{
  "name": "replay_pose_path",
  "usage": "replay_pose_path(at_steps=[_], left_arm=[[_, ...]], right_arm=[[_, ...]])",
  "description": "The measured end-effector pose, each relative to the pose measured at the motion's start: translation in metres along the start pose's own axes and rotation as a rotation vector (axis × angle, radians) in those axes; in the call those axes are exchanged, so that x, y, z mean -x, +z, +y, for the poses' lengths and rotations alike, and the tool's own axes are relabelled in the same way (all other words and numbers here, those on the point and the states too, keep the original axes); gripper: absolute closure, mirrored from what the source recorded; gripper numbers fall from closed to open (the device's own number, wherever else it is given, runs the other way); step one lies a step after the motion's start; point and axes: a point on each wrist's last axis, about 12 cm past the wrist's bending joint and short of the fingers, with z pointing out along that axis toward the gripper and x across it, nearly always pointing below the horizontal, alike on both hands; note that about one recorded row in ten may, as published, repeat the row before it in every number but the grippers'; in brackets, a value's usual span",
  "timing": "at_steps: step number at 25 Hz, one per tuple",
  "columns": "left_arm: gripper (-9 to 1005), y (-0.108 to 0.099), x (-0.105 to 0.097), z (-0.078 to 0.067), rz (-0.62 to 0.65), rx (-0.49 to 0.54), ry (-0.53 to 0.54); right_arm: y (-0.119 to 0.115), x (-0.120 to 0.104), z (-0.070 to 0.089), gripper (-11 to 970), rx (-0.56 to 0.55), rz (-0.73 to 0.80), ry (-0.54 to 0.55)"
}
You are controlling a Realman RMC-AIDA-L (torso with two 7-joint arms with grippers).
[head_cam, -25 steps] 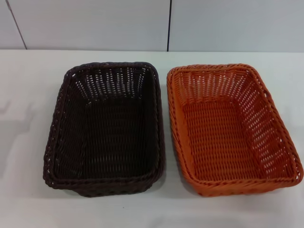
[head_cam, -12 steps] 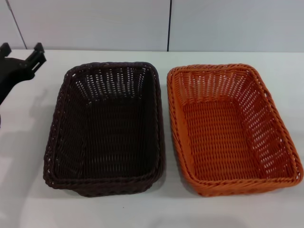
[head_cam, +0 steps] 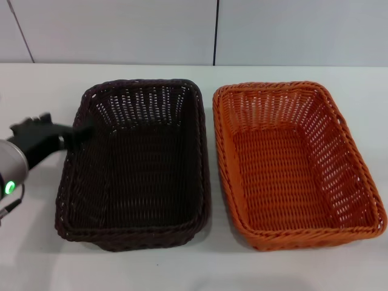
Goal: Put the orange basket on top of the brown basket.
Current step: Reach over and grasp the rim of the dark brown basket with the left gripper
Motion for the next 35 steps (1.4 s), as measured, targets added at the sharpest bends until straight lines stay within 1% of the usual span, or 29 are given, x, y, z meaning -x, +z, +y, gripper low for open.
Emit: replay_pose_path(at_steps=[2,3,4,7,8,11,12,16,19,25,35], left_arm=[[183,0.0,0.0,0.0,0.0,0.0,0.0],[183,-0.001,0.002,-0.012,0.111,-0.024,0.047],[184,-0.001,0.007,-0.018,0.155,-0.043,0.061],[185,-0.001,0.007,-0.018,0.155,-0.043,0.061],[186,0.001,0.012,-0.022,0.204,-0.054,0.075],[187,0.004,0.011,-0.018,0.222,-0.042,0.075],[188,0.004,0.011,-0.018,0.222,-0.042,0.075],[190,0.01,0.009,-0.009,0.235,-0.016,0.068],[191,0.014,0.009,-0.006,0.244,-0.009,0.069],[194,0.024,0.004,-0.005,0.284,-0.007,0.074],[199,0.032,-0.001,-0.006,0.337,-0.009,0.058]], right_arm=[[0.001,0.0,-0.003,140,-0.003,-0.001,-0.007],[0.002,0.001,-0.003,140,-0.003,-0.001,-0.008],[0.004,0.001,-0.002,140,0.002,0.0,-0.01],[0.006,0.001,0.0,140,0.008,0.003,-0.012],[0.007,0.0,0.001,140,0.011,0.005,-0.014],[0.009,-0.001,0.006,140,0.024,0.01,-0.02],[0.009,-0.001,0.006,140,0.024,0.01,-0.02],[0.009,-0.001,0.008,140,0.029,0.011,-0.021],[0.009,-0.002,0.007,140,0.028,0.013,-0.02],[0.009,-0.001,0.009,140,0.03,0.011,-0.017],[0.014,0.001,0.015,140,0.054,0.008,-0.021]])
